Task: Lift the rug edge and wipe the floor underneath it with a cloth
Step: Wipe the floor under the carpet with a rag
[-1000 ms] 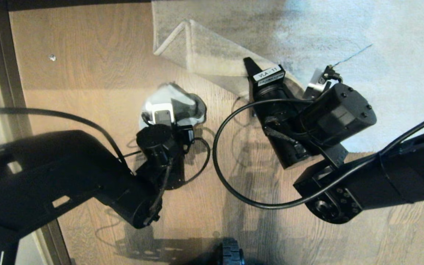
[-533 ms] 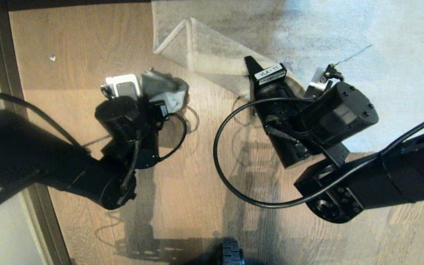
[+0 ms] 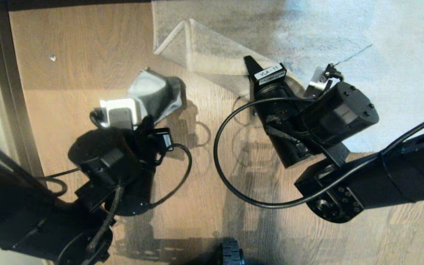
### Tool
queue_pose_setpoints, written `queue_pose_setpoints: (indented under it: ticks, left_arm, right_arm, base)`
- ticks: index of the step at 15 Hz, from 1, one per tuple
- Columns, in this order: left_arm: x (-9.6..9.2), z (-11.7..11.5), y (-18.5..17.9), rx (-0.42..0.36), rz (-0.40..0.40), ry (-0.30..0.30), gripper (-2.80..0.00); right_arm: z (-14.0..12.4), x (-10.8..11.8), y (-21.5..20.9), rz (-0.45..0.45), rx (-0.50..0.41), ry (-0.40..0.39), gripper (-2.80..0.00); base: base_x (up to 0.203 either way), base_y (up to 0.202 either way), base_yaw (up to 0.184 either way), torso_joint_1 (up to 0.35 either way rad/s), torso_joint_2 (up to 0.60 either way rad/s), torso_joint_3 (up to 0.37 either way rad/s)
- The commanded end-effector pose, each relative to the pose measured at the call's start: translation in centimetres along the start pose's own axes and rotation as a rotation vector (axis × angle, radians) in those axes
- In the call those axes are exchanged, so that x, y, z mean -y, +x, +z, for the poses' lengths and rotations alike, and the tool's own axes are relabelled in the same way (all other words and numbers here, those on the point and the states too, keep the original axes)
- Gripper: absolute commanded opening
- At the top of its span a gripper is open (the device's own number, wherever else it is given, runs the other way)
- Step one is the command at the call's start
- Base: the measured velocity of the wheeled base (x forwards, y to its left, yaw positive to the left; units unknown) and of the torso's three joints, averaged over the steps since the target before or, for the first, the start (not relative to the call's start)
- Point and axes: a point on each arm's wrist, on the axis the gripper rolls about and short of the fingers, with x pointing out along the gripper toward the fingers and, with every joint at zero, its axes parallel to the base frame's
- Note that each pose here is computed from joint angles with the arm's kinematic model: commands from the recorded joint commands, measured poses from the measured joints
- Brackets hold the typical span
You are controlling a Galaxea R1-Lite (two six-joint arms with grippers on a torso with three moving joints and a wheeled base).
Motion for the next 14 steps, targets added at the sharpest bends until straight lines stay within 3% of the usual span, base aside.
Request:
queue_pose_setpoints:
  ticks: [1, 4, 8, 12, 14]
  left_arm:
    - [2.1, -0.1, -3.4, -0.022, -0.105, -0.011, -2.8]
    - [5.0, -1.2, -5.8, -0.053, -0.2, -0.001, -2.8]
    - [8.1, -2.2, -6.9, -0.059, -0.256, -0.013, -2.8]
    - [10.3, -1.7, -5.0, -0.012, -0.226, -0.075, -2.8]
    - [10.2, -1.6, -2.9, 0.009, -0.172, -0.081, -2.8]
  right_arm:
    - [0.2, -0.3, 0.0, 0.035, 0.025, 0.02, -2.8]
    - [0.2, -0.2, 0.0, 0.033, 0.024, 0.019, -2.8]
    - [0.0, 0.1, -0.1, 0.027, 0.019, 0.018, -2.8]
    - [0.3, 0.0, 0.0, 0.029, 0.028, 0.015, -2.8]
    - [0.6, 0.1, 0.1, 0.028, 0.036, 0.011, -2.8]
  base:
    - [0.0, 0.0, 0.0, 0.0, 0.0, 0.0]
    - [0.0, 0.0, 0.0, 0.0, 0.0, 0.0]
    - [0.0, 0.0, 0.0, 0.0, 0.0, 0.0]
    - [0.0, 0.0, 0.0, 0.0, 0.0, 0.0]
    - [0.0, 0.0, 0.0, 0.0, 0.0, 0.0]
